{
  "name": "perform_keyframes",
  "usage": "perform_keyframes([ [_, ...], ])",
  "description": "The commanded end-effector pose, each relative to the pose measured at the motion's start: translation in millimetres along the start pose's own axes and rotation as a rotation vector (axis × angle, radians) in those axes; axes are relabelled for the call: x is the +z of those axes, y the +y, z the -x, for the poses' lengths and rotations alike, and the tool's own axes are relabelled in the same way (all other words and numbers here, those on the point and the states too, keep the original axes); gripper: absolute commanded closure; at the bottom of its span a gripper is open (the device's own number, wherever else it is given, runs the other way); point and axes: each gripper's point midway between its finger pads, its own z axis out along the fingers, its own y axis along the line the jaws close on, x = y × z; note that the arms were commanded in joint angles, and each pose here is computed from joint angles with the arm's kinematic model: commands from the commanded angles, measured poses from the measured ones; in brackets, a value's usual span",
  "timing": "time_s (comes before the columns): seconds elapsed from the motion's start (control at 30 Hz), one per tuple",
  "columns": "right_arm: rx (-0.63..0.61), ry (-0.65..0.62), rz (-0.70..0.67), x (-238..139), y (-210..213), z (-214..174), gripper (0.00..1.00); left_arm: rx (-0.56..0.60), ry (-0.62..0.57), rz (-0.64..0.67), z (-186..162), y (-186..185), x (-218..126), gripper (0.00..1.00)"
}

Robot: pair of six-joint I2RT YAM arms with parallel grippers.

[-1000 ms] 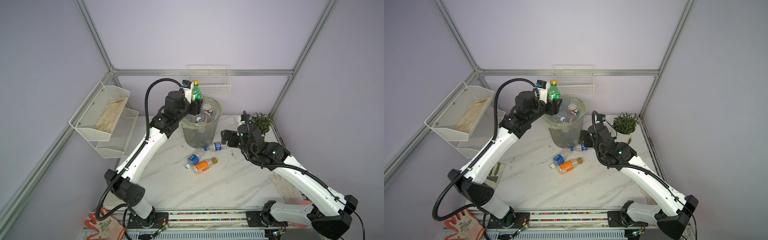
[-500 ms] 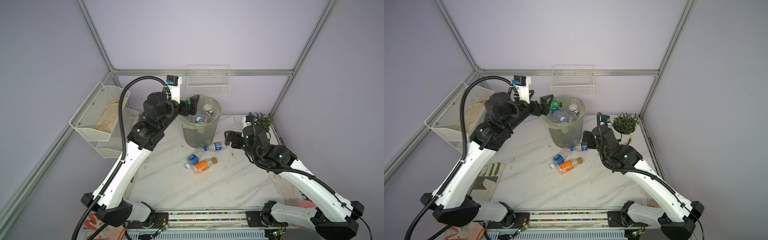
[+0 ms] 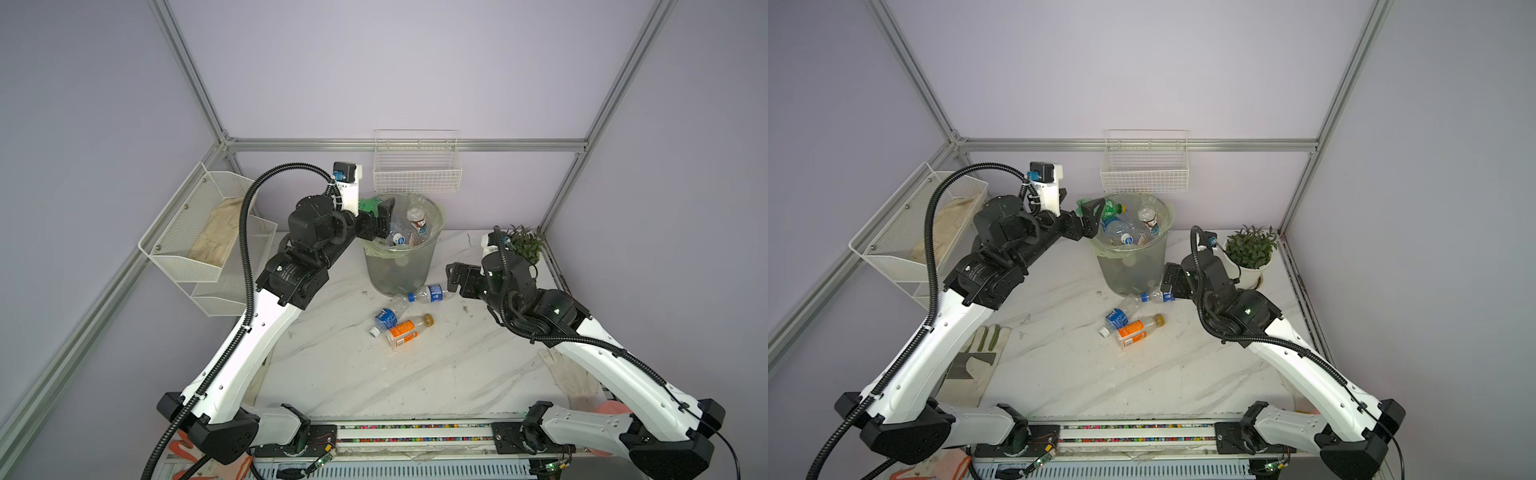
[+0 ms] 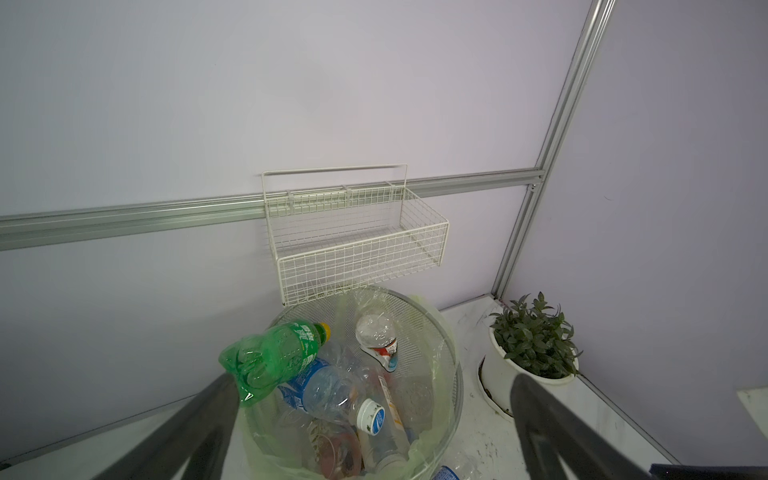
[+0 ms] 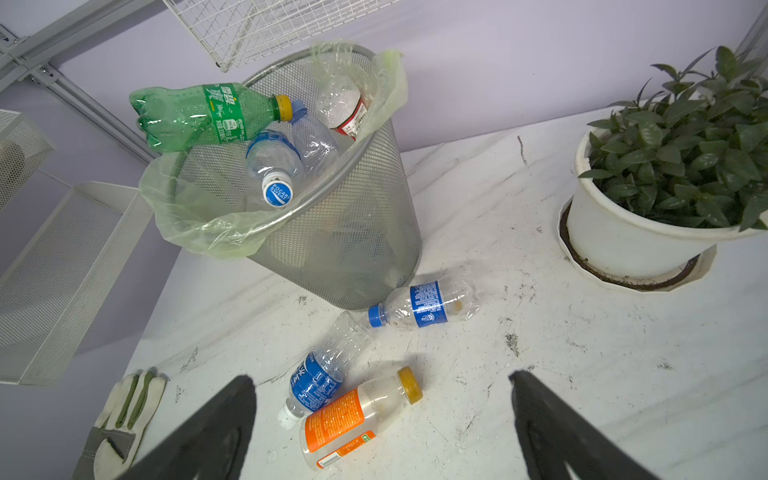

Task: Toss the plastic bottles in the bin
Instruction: 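Open the left gripper over the wastebasket to drop the Sprite bottle, then draw the left arm back while the right gripper reaches toward the orange-labelled bottle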

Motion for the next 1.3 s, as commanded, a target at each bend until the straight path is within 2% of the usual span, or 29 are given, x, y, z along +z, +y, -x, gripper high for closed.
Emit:
perform_keyframes([
  [0.0, 0.018, -0.007, 0.002, -4.4, -3.1, 0.6, 0.03, -0.033, 0.008, 0.008, -7.2, 10.1, 1.7, 0.00],
  [0.23, 0.015, 0.002, -0.005, -3.4, -5.8, -3.8, 0.03, -0.211, 0.094, 0.015, -32.6, 39.3, 22.7, 0.00],
  [0.43, 0.009, 0.016, -0.021, 0.1, -11.3, -12.4, 0.02, -0.270, 0.118, -0.020, -46.1, 35.7, 23.0, 0.00],
  [0.83, 0.006, 0.163, -0.077, 38.8, -20.8, -66.7, 0.03, -0.272, 0.174, 0.046, -93.3, 47.2, -10.2, 0.00],
  [1.03, 0.054, 0.208, -0.128, 57.4, -29.8, -90.6, 0.03, -0.268, 0.109, 0.108, -98.3, 60.0, -33.0, 0.00],
  [1.1, 0.077, 0.241, -0.108, 65.0, -24.6, -100.1, 0.03, -0.302, 0.074, 0.148, -104.5, 68.2, -41.1, 0.00],
  [1.27, 0.145, 0.328, -0.082, 82.0, -15.8, -126.6, 0.03, -0.282, 0.053, 0.170, -119.2, 73.4, -57.9, 0.00],
])
